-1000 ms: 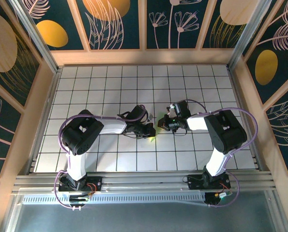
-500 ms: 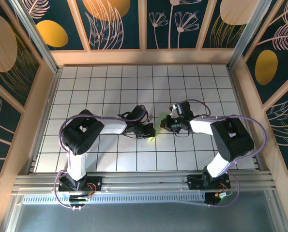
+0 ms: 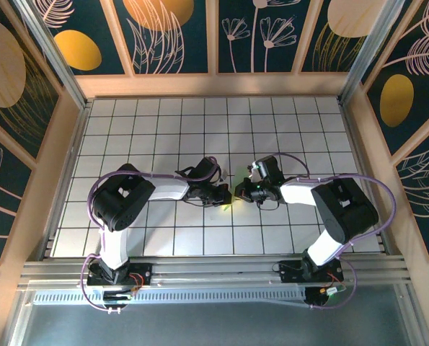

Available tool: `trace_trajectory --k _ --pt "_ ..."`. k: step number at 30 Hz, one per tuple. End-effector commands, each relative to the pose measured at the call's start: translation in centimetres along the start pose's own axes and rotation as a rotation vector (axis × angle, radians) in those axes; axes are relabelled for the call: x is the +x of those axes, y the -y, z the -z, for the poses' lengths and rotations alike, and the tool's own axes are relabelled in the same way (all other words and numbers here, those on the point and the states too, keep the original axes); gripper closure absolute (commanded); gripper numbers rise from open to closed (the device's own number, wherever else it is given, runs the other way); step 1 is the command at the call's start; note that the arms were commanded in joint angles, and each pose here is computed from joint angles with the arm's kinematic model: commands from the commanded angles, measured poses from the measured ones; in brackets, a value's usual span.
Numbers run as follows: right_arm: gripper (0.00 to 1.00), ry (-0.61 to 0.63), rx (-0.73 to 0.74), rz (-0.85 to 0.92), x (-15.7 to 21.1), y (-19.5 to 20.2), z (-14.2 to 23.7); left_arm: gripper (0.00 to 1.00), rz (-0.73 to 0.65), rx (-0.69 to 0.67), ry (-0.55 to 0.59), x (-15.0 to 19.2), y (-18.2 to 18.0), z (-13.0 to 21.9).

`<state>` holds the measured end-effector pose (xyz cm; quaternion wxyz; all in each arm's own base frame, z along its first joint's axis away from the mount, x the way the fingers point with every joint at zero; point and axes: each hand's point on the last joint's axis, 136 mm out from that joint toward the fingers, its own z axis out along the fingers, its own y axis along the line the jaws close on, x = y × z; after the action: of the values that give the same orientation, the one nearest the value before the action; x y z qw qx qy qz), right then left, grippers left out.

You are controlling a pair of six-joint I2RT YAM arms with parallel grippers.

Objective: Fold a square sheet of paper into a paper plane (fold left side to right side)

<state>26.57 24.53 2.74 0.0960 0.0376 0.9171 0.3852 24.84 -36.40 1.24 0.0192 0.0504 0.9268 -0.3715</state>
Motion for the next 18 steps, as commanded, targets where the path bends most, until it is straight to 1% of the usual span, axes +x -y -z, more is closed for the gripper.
trace_trajectory --k 1,4,10,18 --pt "1.00 0.013 -0.025 0.007 -0.5 -1.0 -0.2 1.00 0.045 -0.158 -0.049 1.8 -4.4 -1.1" --pt "1.00 -0.004 -0.016 -0.013 0.1 -0.7 -0.5 1.00 0.044 -0.166 -0.049 1.8 -4.5 -1.1" --pt "1.00 -0.022 0.037 -0.057 0.8 1.3 -1.2 1.00 0.046 -0.187 -0.047 1.8 -4.9 -1.0" --pt "1.00 0.031 0.093 -0.034 -1.5 3.3 -0.4 1.00 0.044 -0.233 -0.052 2.1 -5.9 -0.9"
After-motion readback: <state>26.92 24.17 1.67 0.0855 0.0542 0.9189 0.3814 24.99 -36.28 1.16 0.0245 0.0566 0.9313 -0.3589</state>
